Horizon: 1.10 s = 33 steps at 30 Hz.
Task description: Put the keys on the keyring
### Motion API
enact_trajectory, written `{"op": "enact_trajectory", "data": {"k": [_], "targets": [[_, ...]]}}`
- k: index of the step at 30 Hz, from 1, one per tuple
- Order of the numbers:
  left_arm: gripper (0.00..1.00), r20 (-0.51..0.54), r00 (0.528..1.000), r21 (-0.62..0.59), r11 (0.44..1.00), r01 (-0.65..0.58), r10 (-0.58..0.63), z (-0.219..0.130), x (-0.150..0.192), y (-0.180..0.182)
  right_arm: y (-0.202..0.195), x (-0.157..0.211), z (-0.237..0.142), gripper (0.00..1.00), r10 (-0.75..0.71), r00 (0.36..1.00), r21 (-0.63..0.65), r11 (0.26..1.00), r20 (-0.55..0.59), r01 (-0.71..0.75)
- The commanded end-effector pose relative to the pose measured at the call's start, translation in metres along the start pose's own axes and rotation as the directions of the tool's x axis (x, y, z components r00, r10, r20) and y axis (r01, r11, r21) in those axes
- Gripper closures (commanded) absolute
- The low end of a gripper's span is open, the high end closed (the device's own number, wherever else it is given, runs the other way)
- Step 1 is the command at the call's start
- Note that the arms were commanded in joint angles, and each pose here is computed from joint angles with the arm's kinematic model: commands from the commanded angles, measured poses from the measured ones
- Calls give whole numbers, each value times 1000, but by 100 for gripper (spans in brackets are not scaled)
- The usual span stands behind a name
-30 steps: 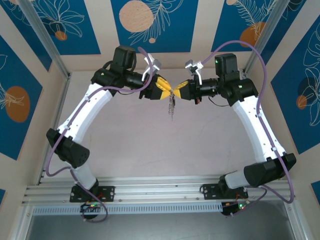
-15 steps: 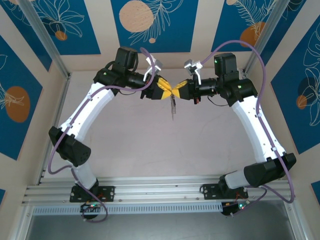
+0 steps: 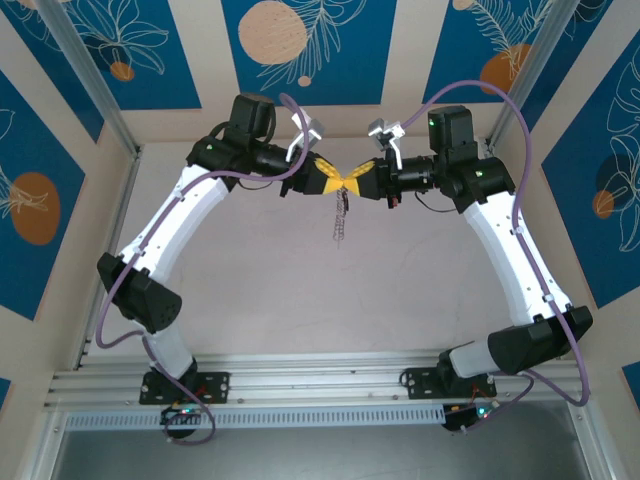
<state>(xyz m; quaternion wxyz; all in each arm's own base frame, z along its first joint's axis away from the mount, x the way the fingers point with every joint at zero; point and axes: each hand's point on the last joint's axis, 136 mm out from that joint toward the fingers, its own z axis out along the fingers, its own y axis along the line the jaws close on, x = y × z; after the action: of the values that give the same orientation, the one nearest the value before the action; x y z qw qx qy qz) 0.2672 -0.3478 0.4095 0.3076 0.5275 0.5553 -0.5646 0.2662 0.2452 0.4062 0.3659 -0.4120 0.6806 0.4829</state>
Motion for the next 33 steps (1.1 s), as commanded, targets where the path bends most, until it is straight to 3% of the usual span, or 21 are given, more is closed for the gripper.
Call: {"op": "enact_trajectory", "data": {"k": [1, 5, 12, 23, 33], "targets": [[100, 17, 999, 13, 999, -46, 46, 5, -10, -2, 7, -12, -1, 100, -15, 1000, -11, 1000, 25, 15], [100, 45, 997, -37, 998, -56, 58, 4, -16, 3, -5, -25, -26, 75, -5, 990, 81, 997, 139, -6], [100, 120, 989, -73, 995, -73, 81, 1, -32, 2, -35, -15, -58, 59, 18, 951, 285, 952, 309, -110], [100, 227, 970, -73, 995, -68, 84, 3, -51, -7, -45, 30, -31, 48, -30, 938, 412, 903, 345, -123], [100, 226, 970, -56, 995, -80, 91, 9, -53, -19, -41, 19, -30, 48, -91, 933, 439, 895, 348, -77]]}}
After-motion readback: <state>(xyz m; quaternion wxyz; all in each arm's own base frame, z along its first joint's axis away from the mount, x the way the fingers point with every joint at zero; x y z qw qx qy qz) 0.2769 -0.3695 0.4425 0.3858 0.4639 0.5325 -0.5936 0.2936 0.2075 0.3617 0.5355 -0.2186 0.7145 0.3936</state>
